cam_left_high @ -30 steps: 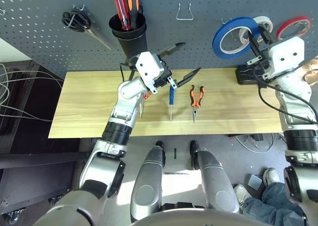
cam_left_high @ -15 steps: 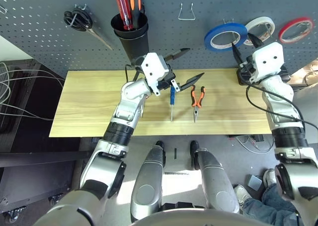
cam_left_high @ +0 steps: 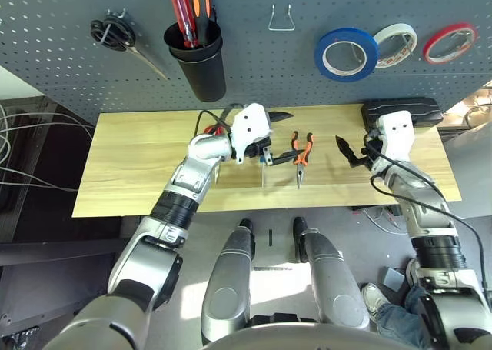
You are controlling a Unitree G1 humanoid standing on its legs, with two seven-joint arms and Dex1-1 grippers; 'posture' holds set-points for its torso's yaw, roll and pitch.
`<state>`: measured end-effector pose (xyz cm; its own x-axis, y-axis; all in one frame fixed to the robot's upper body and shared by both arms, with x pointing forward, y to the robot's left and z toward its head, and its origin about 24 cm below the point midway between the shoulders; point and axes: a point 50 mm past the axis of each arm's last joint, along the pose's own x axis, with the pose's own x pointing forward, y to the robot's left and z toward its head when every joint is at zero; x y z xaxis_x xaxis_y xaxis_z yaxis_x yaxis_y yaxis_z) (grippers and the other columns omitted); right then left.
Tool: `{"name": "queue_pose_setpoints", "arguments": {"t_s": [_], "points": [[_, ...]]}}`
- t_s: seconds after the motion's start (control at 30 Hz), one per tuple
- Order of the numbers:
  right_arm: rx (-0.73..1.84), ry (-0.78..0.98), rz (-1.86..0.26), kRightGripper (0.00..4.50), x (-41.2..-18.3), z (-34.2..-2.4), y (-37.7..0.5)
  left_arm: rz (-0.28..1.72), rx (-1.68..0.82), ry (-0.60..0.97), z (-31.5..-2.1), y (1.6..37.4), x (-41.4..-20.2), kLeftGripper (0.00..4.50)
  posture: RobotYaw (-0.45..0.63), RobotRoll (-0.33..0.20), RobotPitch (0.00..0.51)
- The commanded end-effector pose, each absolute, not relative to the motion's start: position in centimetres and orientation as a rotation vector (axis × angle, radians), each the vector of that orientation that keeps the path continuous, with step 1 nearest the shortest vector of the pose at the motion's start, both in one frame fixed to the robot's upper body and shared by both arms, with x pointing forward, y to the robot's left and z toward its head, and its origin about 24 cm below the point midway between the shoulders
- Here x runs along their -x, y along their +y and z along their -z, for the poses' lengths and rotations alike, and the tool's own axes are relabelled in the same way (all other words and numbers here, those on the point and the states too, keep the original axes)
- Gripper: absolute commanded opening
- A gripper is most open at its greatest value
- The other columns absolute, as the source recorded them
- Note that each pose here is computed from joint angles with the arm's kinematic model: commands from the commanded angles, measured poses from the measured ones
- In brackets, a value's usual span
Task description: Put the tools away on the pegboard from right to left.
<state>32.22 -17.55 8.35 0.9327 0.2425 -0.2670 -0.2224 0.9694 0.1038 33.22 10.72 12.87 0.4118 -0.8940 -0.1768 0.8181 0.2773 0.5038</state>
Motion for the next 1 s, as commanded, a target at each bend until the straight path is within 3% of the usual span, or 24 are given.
{"name": "queue_pose_setpoints", "arguments": {"t_s": [0.03, 0.27, 0.7, 1.0], "points": [[-0.22, 0.446, -0.187, 4.46, -31.8, -6.9, -16.2, 1.205, -0.652, -0.086, -11.7, 10.9, -33.1, 4.5, 0.09, 0.0, 0.393], [-0.376, 0.655, -0.128, 4.46, -31.7, -5.2, -13.2, 1.277, -0.827, -0.059, -11.2, 11.6, -32.9, 4.5, 0.14, 0.0, 0.407], [-0.418, 0.742, -0.065, 4.46, -32.9, -3.7, -11.1, 1.312, -0.867, -0.058, -10.4, 11.5, -31.7, 4.5, 0.17, 0.0, 0.43], [-0.373, 0.809, -0.077, 4.46, -32.9, -3.1, -10.1, 1.302, -0.904, 0.061, -9.4, 12.2, -31.4, 4.5, 0.18, 0.0, 0.441]]}}
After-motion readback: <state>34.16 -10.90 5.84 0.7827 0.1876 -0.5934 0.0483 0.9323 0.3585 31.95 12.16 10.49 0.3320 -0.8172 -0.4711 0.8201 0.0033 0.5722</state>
